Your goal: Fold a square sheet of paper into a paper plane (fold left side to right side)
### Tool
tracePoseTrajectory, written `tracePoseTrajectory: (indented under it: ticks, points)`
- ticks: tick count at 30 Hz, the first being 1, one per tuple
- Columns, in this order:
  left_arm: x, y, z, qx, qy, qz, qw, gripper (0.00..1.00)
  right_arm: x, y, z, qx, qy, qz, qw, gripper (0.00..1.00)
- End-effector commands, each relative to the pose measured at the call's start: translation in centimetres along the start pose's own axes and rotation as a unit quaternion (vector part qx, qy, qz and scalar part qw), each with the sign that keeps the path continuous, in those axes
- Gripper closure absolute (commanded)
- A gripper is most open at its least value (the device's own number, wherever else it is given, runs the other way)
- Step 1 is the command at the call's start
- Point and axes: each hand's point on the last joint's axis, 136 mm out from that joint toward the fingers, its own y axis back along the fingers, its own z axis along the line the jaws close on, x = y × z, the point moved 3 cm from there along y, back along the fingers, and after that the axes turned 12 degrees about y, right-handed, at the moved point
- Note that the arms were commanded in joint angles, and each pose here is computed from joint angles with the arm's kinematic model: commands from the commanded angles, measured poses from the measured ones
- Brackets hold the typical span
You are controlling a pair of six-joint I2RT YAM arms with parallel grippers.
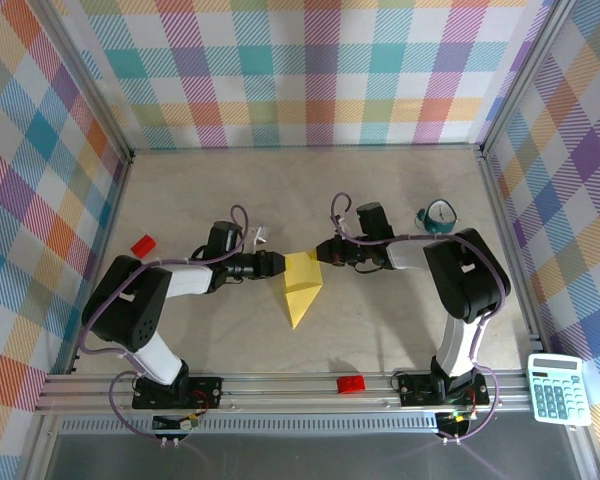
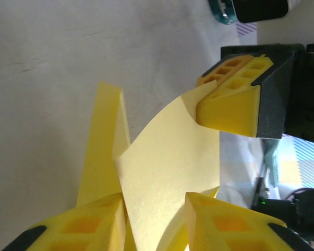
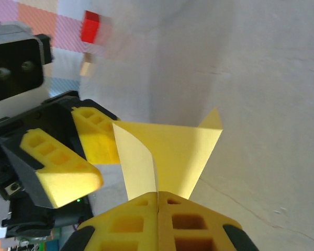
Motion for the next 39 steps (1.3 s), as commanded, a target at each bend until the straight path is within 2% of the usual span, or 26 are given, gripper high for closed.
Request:
tracePoseTrajectory:
  ticks: [1,6,12,19,24,31,37,39]
  points:
    - [-0.8,0.6,0.8,-0.037,-0.021,-0.033,0.999,0.61,-0.4,-0.1,-0.6,0.03,-0.011,0.005,0.999,1.0]
    - [-0.8,2.9,-0.3,-0.089,-0.053,-0.061,0.993,0.57,-0.3,0.5,-1.0,0.07,-0.052,0.014,0.996,1.0]
    - [2.6,3.7,-3.9,-0.184,-0.171,-0.038,0.967,0.53,-0.7,0.7,-0.9,0.082,-0.109,0.016,0.991,1.0]
    - [7.0,1.0,-6.0,-0.255,-0.249,0.007,0.934,0.51,-1.6,0.7,-0.8,0.091,-0.138,0.019,0.986,1.0]
    - [9.3,-1.5,-5.9,-0.319,-0.297,0.04,0.899,0.49,-1.7,0.6,-1.0,0.1,-0.148,0.021,0.984,1.0]
    - [10.1,-4.1,-5.2,-0.395,-0.339,0.05,0.852,0.48,-1.8,0.6,-1.0,0.105,-0.154,0.021,0.982,1.0]
    - [10.2,-5.5,-4.2,-0.449,-0.356,0.047,0.818,0.48,-1.7,0.4,-1.0,0.105,-0.157,0.023,0.982,1.0]
    - [10.2,-5.6,-4.1,-0.459,-0.357,0.044,0.812,0.48,-1.7,0.4,-1.0,0.104,-0.157,0.023,0.982,1.0]
